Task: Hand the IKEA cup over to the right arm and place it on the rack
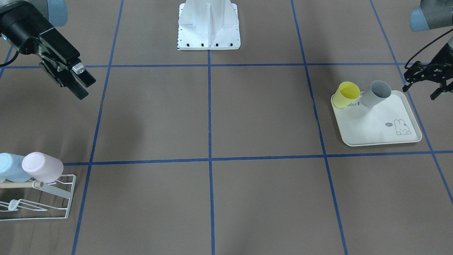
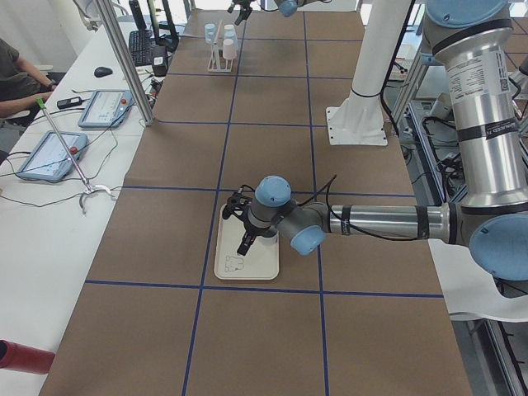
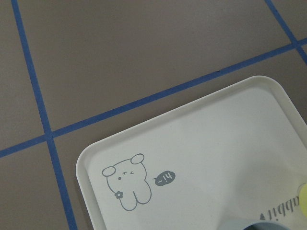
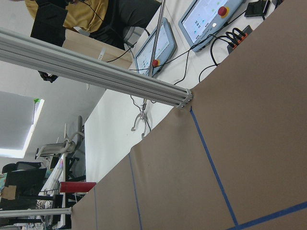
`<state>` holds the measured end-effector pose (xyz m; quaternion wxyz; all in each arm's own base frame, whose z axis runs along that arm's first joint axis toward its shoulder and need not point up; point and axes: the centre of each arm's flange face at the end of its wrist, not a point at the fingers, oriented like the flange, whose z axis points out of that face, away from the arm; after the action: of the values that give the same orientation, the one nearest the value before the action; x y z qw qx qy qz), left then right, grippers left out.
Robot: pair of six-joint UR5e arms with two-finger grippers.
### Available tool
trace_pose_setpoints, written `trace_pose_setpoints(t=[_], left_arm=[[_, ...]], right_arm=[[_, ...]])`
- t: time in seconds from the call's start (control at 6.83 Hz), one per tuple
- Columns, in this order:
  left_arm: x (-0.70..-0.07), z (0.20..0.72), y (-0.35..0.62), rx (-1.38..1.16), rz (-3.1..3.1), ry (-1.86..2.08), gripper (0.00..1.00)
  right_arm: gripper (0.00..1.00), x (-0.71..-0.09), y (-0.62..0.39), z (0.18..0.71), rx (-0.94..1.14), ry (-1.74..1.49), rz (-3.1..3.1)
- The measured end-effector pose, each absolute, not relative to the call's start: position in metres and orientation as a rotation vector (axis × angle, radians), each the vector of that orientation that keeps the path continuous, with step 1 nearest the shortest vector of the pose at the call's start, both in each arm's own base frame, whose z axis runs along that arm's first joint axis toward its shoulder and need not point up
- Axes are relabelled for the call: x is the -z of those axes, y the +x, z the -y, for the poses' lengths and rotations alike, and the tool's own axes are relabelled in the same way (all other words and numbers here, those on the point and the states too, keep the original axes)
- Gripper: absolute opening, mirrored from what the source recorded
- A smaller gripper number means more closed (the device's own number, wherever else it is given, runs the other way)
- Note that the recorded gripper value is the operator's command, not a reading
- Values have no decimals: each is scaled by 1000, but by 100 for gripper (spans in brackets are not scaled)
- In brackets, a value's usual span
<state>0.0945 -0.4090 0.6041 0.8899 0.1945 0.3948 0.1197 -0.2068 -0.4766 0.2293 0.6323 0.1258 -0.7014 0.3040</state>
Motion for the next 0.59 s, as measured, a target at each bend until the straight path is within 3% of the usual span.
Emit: trace_pose_setpoints(t=[0.29, 0.44, 0.59], left_arm=[[-607, 401, 122, -271, -837, 357, 100], [-609, 398, 131, -284, -841, 339, 93], [-612, 396, 136, -291, -842, 329, 92]], right_arm=[[100, -228, -209, 476, -691, 285, 1607], [100, -228, -210, 476, -690, 285, 1607], [100, -228, -210, 476, -690, 285, 1606]])
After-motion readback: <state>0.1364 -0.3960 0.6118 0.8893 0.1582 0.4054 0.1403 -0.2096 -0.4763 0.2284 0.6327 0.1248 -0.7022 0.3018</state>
